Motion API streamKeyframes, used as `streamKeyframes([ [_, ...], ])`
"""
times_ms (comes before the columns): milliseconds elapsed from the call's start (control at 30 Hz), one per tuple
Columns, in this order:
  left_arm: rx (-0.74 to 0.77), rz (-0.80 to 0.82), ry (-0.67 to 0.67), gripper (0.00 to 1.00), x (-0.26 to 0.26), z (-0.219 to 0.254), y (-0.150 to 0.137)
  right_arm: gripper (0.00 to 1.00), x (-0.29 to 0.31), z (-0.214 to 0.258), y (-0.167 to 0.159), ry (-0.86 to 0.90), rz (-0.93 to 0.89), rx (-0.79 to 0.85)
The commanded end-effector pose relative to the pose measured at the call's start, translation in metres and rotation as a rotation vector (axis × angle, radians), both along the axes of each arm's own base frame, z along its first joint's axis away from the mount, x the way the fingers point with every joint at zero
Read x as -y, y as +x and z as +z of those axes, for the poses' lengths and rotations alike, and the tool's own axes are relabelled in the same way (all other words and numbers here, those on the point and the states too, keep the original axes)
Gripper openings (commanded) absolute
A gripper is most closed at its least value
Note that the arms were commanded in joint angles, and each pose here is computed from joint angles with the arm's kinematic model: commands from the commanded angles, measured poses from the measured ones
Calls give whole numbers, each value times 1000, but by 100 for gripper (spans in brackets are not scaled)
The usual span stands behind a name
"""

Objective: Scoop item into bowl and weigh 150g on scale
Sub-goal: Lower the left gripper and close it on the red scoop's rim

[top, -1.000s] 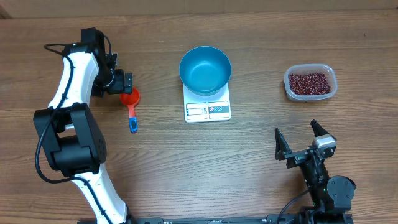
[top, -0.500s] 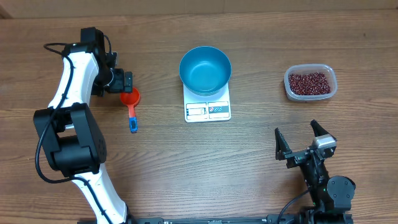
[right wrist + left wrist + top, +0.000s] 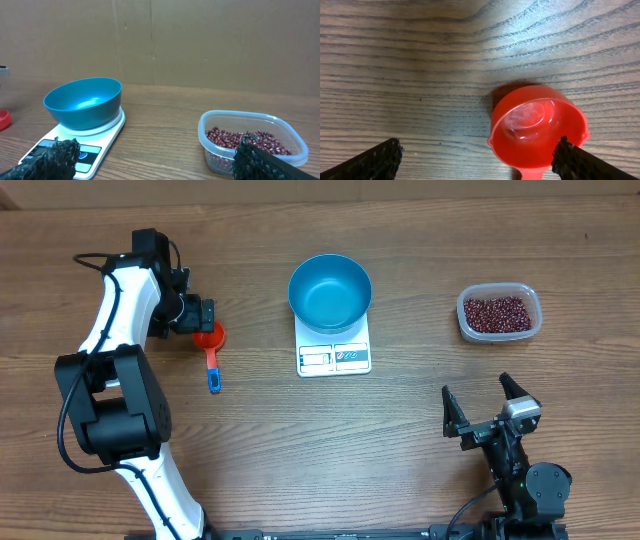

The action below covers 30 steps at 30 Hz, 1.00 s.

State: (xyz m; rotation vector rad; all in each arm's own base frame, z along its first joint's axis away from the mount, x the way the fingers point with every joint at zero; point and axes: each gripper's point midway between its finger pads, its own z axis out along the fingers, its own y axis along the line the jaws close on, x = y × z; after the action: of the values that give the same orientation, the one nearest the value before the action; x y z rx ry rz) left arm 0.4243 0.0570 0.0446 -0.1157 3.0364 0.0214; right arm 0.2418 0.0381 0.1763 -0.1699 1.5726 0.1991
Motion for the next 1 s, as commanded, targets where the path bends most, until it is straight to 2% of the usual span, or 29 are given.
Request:
streamKeyframes([
  [0,-34,-16,0,100,1,-14,-8,100,-1,-1,0,-1,4,6],
  [267,-32,-16,0,100,2,-31,-12,100,-1,-1,0,-1,4,6],
  [967,-38,-16,0,100,2,-36,-16,100,-1,-1,0,-1,4,6],
])
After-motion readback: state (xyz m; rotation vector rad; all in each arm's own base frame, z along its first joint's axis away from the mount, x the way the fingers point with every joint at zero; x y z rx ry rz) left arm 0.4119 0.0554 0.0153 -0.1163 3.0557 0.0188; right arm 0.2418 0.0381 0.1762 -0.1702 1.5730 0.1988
